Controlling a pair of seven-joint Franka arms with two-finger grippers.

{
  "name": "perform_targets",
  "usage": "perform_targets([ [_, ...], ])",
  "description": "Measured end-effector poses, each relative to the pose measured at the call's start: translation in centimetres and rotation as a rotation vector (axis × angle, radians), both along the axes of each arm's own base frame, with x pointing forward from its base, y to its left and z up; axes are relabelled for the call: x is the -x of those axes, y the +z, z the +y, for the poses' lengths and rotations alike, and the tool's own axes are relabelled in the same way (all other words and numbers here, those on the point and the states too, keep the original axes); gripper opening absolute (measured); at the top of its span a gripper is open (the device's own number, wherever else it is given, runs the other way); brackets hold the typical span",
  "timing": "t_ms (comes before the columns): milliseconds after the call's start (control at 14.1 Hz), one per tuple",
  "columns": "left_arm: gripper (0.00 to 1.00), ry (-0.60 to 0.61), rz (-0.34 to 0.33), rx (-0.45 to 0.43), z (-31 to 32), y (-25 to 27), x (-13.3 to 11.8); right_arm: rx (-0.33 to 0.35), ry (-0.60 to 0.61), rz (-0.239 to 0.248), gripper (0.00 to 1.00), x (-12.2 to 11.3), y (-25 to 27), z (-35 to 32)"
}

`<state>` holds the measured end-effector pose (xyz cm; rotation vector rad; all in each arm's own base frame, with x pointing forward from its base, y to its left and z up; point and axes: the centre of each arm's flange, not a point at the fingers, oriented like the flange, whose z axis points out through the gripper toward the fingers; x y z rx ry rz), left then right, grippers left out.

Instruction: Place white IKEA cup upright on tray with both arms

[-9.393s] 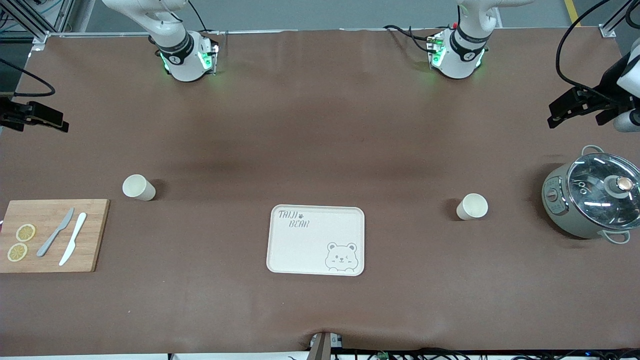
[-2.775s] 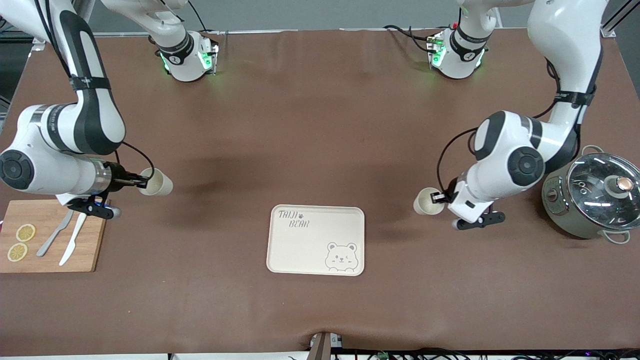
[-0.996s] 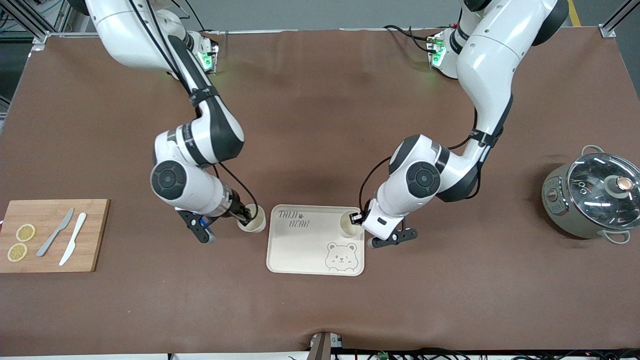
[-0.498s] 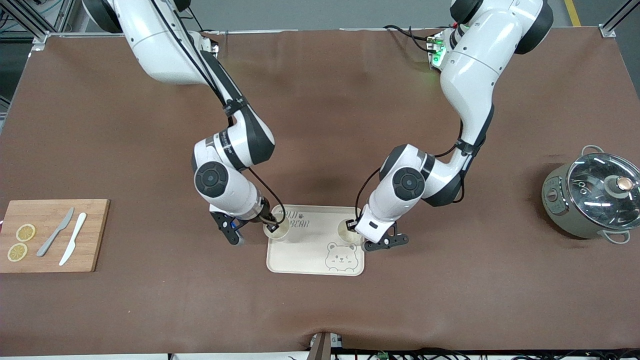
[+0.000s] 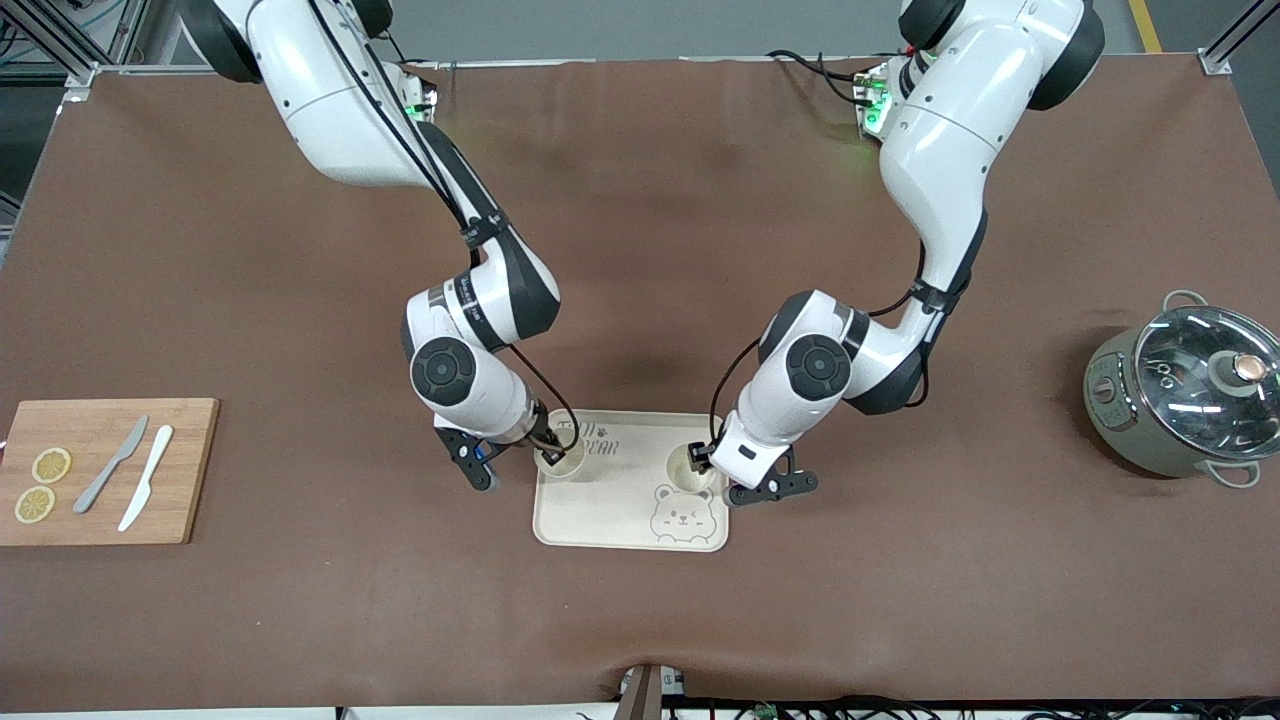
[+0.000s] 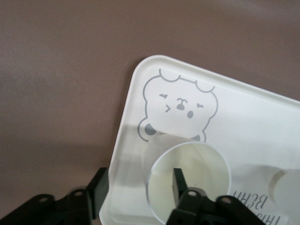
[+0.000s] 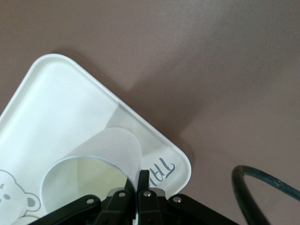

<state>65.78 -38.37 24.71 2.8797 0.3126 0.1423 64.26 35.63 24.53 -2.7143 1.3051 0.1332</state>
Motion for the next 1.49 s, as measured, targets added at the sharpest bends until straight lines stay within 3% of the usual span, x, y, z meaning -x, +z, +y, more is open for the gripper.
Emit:
perform_targets([
  [213, 0.97, 0.003, -0.025, 0.009, 0.1, 1.8, -0.4, 0.0, 0.012, 0.005, 0.07, 0.6, -0.3, 1.0],
  [356, 1.0, 0.004, -0.027, 0.005, 0.2, 2.9, -0.5, 0.001, 0.017, 0.005, 0.12, 0.8, -0.3, 1.3],
  [712, 1.0, -0.001, -0.004, -0.019, 0.8, 5.6, -0.3, 0.007, 0.032, 0.002, 0.61, 0.6, 0.7, 1.8],
  [996, 1.0, -0.003, 0.016, -0.043, 1.6, 9.4, 0.0, 0.047, 0.047, 0.099, 0.99, -0.2, 5.3, 0.7],
  [1139, 1.0, 0.011, 0.021, -0.057, 3.2, 12.0, -0.2, 0.07, 0.036, 0.154, 1.0, -1.0, 8.7, -1.7],
  [1352, 1.0, 0.022, 0.038, -0.083, 6.1, 16.0, -0.3, 0.113, 0.038, 0.176, 1.0, -1.7, 14.5, -7.2],
  [1494, 1.0, 0.014, 0.057, -0.107, 8.1, 18.6, 0.0, 0.106, 0.045, 0.171, 1.0, -2.0, 18.1, -11.0],
])
